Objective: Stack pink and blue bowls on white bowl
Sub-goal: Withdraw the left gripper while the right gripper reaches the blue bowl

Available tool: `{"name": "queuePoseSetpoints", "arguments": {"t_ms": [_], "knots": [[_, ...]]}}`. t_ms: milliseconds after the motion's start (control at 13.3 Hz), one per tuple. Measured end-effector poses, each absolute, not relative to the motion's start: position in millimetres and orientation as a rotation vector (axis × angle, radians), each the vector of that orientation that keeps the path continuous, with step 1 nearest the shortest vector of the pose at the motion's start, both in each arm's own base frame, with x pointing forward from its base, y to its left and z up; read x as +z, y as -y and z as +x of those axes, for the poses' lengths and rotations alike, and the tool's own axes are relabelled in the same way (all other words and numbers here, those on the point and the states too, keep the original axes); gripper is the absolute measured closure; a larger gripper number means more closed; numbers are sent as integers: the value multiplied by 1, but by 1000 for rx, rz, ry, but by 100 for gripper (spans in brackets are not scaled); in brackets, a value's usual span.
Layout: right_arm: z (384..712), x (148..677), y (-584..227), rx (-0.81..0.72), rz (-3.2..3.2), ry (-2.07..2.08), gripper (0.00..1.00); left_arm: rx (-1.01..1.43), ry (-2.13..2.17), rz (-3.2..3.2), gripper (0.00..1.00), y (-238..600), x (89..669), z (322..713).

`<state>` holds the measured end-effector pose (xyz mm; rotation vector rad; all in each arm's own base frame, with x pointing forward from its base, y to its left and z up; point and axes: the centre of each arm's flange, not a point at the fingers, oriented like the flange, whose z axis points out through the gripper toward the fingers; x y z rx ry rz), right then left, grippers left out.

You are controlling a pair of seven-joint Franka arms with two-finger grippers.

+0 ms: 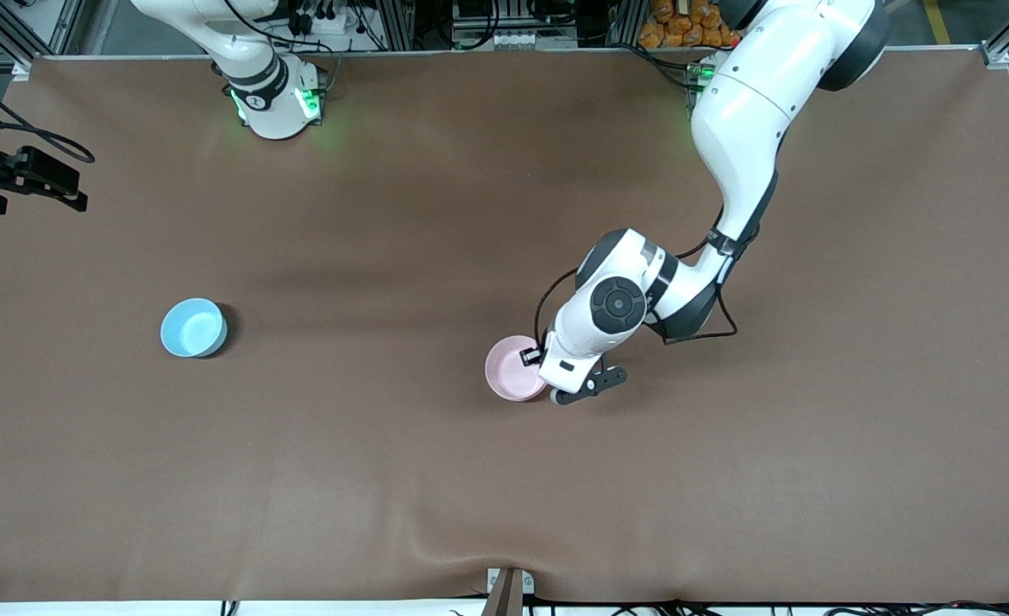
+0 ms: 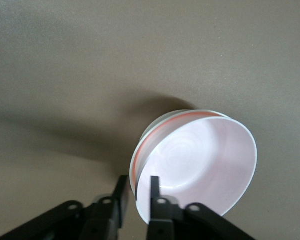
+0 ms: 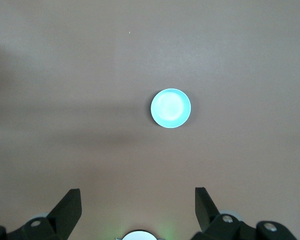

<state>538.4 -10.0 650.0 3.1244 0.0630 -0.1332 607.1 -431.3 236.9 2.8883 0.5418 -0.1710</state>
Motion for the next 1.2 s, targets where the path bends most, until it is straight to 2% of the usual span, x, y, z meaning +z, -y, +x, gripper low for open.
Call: {"name": "queuePoseSetpoints", "arguments": {"t_ms": [300, 525, 675, 900, 1200], "knots": [[538, 650, 10, -134, 3124, -62, 0, -215, -556, 2924, 27, 419, 259, 613], [544, 641, 11, -159, 3123, -60, 0, -187, -662, 2982, 0, 347, 351, 643], [555, 621, 13, -206, 3118, -58, 0, -105, -768, 3001, 0, 273, 437, 654], [573, 583, 32, -280, 3118, -22, 0, -12, -816, 3002, 0, 181, 539, 645], [582, 502, 90, -349, 3147, 69, 0, -2, -626, 3075, 0, 108, 599, 620]]}}
